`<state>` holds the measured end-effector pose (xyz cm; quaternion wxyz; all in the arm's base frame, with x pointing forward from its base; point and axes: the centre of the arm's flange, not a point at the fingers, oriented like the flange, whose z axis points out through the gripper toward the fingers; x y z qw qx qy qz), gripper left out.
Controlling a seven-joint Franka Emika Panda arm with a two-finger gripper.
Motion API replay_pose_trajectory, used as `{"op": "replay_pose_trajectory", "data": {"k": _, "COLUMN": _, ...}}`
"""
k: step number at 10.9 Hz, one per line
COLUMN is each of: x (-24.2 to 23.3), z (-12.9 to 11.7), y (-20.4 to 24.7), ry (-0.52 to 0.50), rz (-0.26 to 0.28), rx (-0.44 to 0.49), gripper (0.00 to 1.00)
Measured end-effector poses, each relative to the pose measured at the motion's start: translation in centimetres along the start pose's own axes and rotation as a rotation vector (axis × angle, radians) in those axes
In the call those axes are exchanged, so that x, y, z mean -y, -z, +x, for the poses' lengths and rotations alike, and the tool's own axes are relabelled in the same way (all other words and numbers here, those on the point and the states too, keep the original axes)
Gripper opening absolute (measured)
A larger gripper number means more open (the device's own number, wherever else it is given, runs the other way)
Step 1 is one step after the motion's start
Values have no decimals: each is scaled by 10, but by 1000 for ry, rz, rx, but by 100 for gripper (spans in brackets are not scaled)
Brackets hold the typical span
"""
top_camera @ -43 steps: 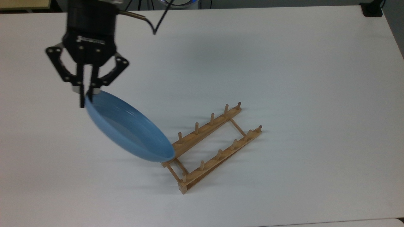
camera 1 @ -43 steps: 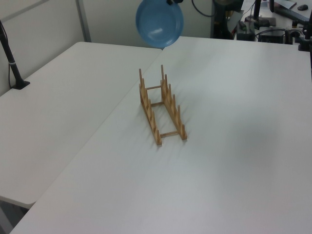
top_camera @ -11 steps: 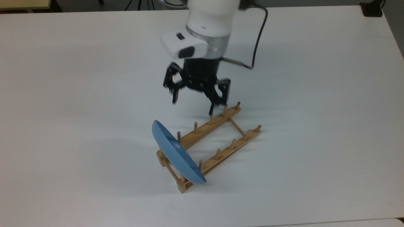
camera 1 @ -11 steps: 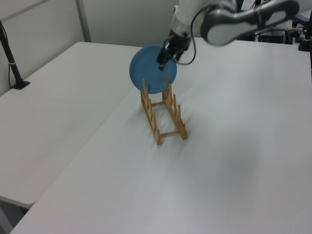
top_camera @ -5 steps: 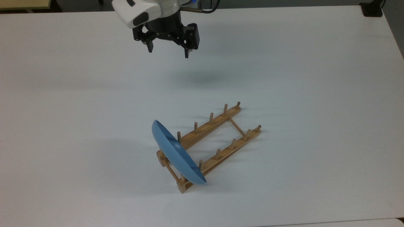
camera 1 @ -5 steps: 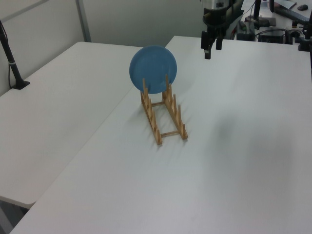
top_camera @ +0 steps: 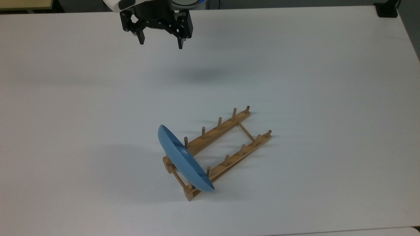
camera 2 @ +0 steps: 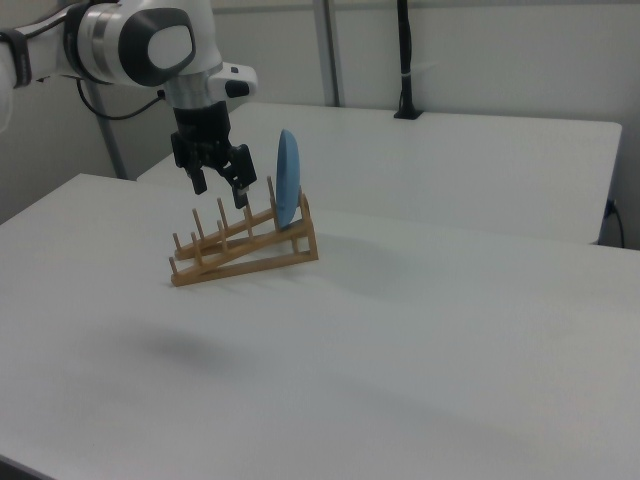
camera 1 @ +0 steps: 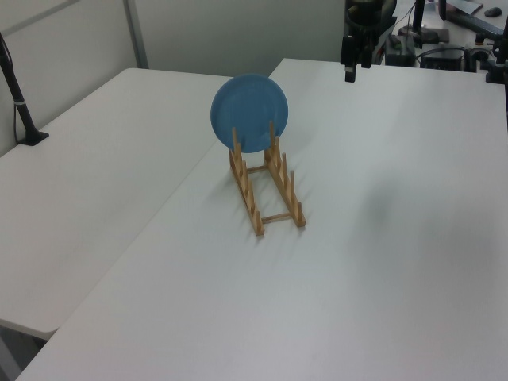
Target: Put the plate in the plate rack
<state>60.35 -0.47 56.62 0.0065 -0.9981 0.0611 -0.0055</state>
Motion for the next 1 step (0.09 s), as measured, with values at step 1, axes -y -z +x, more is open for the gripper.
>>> {"op": "replay_pose_trajectory", "data": {"k": 1, "x": -1, "z": 0, "y": -1, "ry": -2, "rz": -1, "rx": 3, "gripper": 100}}
